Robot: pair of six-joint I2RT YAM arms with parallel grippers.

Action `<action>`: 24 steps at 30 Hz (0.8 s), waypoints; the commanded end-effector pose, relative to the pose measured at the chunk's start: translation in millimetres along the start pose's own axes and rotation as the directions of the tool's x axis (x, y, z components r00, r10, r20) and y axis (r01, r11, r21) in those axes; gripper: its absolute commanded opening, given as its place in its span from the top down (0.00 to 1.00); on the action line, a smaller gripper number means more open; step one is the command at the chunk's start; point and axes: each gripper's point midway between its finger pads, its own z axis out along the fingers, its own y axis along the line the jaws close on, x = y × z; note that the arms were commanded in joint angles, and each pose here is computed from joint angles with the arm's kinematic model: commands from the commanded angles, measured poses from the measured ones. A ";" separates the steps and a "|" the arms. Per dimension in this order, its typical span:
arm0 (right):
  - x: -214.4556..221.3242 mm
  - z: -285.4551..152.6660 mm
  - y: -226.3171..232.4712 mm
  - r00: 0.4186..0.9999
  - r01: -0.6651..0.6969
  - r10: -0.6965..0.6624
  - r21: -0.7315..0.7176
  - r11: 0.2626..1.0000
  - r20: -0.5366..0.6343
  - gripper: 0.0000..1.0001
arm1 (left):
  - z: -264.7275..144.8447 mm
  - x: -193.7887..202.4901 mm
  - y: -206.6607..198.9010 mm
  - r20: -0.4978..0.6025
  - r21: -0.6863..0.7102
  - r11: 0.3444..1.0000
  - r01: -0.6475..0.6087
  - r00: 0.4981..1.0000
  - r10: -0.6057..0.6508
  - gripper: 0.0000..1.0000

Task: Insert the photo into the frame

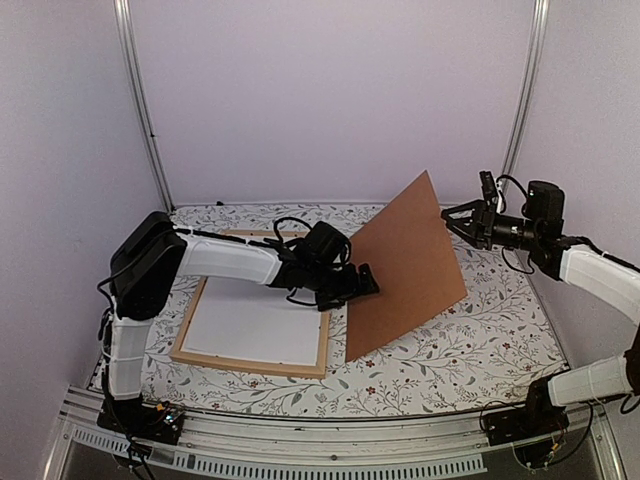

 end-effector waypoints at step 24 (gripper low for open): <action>43.2 82.3 84.4 0.956 -0.061 0.000 -0.198 0.978 -0.293 0.34 | -68.8 -17.8 -33.7 0.110 0.106 0.990 -0.088 0.991 0.076 0.00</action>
